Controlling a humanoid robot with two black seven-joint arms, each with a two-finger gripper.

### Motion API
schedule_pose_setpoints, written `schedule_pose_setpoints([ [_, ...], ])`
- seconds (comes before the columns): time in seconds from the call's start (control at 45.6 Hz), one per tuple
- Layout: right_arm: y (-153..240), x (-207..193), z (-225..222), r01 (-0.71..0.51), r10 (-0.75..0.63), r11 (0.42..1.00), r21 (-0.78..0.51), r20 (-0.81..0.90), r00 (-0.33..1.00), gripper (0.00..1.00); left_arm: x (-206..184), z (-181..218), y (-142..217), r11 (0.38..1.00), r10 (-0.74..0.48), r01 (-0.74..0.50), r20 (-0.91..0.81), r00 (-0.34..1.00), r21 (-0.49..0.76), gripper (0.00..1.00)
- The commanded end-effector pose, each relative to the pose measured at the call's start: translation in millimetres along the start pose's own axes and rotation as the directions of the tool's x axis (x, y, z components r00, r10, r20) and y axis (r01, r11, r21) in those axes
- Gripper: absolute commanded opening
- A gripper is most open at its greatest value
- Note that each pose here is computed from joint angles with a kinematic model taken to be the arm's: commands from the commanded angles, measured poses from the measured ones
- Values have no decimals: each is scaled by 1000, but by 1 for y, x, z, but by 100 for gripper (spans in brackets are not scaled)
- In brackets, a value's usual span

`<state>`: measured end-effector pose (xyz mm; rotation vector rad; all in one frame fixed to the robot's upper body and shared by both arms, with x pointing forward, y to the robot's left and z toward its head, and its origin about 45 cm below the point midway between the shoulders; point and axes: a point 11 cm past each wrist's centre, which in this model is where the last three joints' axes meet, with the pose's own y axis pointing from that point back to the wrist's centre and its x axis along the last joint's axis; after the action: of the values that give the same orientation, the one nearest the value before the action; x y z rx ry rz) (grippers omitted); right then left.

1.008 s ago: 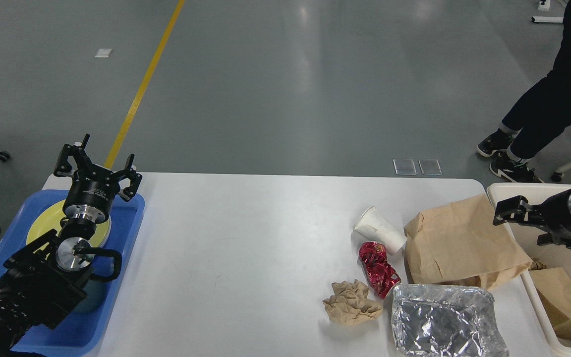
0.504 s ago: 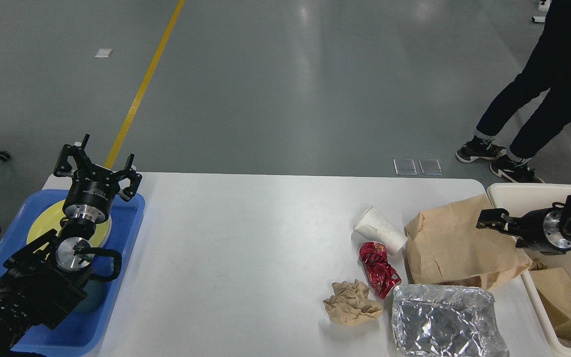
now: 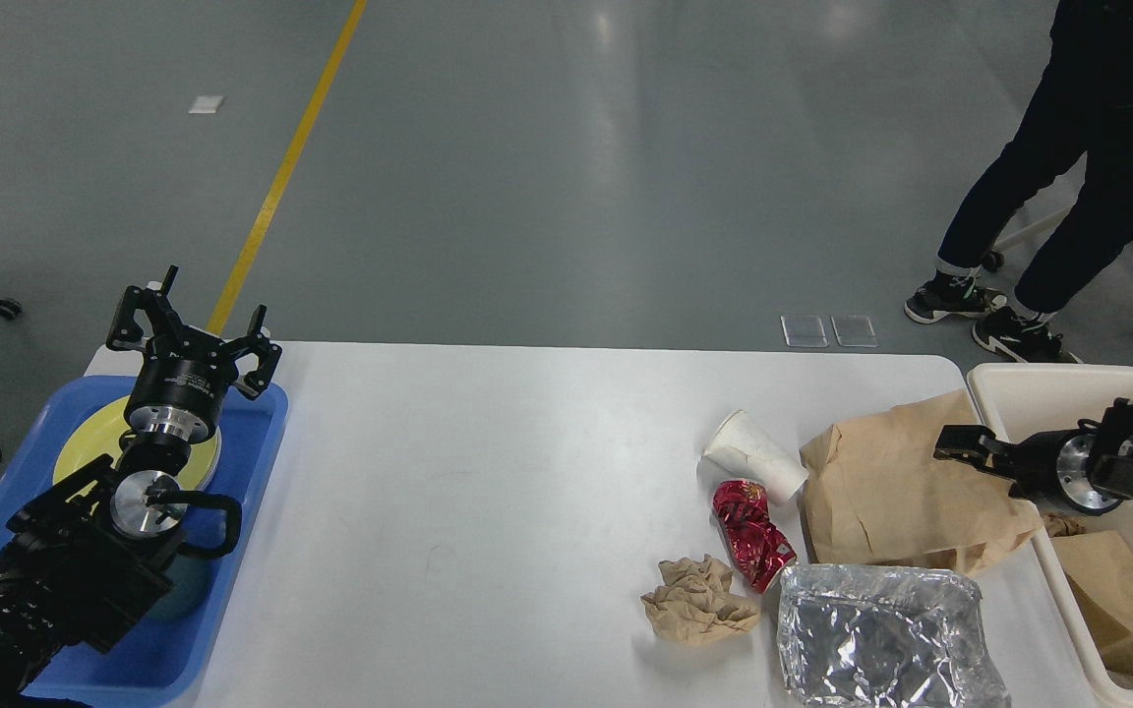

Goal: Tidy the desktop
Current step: 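Lower the right gripper onto the brown paper bag edge and grip it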

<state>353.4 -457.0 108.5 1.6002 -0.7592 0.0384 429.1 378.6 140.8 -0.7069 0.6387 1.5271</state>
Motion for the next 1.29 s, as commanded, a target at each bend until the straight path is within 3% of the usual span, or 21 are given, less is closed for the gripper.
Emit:
schedule_pose_setpoints([
  [0.0, -2, -6, 2, 12, -12, 1000, -1, 6, 1000, 100, 0, 0, 0, 1000, 0, 0, 0, 1000, 0, 97],
  [0.329, -3, -3, -4, 5, -5, 1000, 12, 5, 1000, 100, 0, 0, 0, 1000, 0, 0, 0, 1000, 0, 97],
  [0.811, 29, 46, 8, -73, 71, 997, -33, -44, 996, 100, 0, -1, 0, 1000, 0, 0, -1, 1000, 1, 97],
  [1.052, 2, -3, -15, 106, -107, 994, -22, -97, 989, 100, 0, 0, 0, 1000, 0, 0, 1, 1000, 1, 97],
  [1.271, 0, -15, -35, 221, -238, 971, -89, -332, 913, 100, 0, 0, 0, 1000, 0, 0, 0, 1000, 0, 97],
])
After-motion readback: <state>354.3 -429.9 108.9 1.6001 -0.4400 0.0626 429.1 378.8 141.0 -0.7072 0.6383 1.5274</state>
